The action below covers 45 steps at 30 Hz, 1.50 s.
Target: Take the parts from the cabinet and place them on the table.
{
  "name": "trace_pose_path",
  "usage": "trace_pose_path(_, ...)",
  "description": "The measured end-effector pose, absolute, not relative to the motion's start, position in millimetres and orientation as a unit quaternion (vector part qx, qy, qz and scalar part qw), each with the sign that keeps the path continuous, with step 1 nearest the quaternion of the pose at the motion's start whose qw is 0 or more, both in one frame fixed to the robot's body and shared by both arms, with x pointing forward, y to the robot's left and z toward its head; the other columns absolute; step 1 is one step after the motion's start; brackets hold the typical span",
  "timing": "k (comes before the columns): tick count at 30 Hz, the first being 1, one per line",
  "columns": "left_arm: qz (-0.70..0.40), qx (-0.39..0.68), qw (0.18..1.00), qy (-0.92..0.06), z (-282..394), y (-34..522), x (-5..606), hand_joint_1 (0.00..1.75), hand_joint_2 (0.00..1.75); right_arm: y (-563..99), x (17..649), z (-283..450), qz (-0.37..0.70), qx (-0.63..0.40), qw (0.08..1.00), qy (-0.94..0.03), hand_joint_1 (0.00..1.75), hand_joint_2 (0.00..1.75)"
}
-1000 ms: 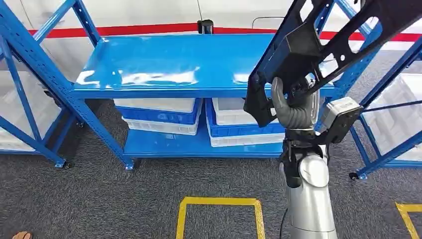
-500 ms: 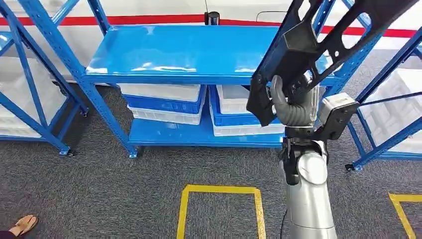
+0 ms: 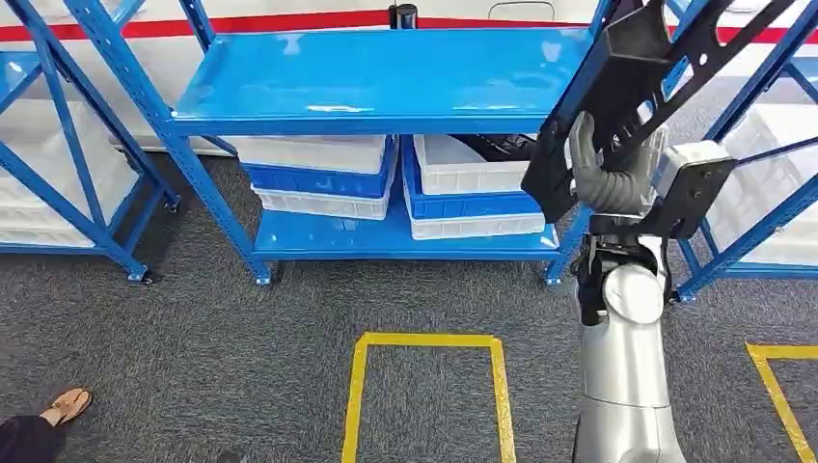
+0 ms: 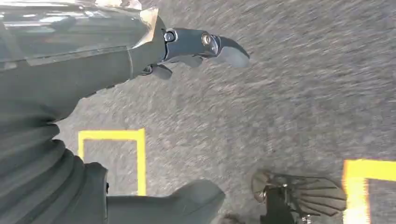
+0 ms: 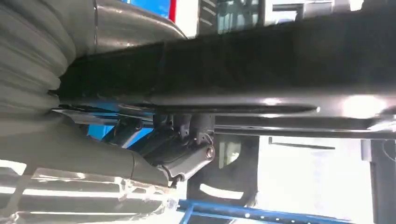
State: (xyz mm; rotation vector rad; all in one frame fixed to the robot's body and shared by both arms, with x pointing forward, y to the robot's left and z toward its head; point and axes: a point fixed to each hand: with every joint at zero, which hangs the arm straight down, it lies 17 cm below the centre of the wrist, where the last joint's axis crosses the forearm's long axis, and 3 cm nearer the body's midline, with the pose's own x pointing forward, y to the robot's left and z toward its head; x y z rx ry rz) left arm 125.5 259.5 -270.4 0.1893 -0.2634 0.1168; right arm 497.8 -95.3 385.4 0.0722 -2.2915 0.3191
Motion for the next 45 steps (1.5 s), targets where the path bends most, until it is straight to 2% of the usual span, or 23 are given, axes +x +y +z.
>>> trace_pose_path(45,0.075,0.101,0.985,-0.121,-273.0,266.8,113.3,0.00,1.75,-80.9,533.2,363.3,0.116,0.056,0.429,-0.894,1.75,1.75)
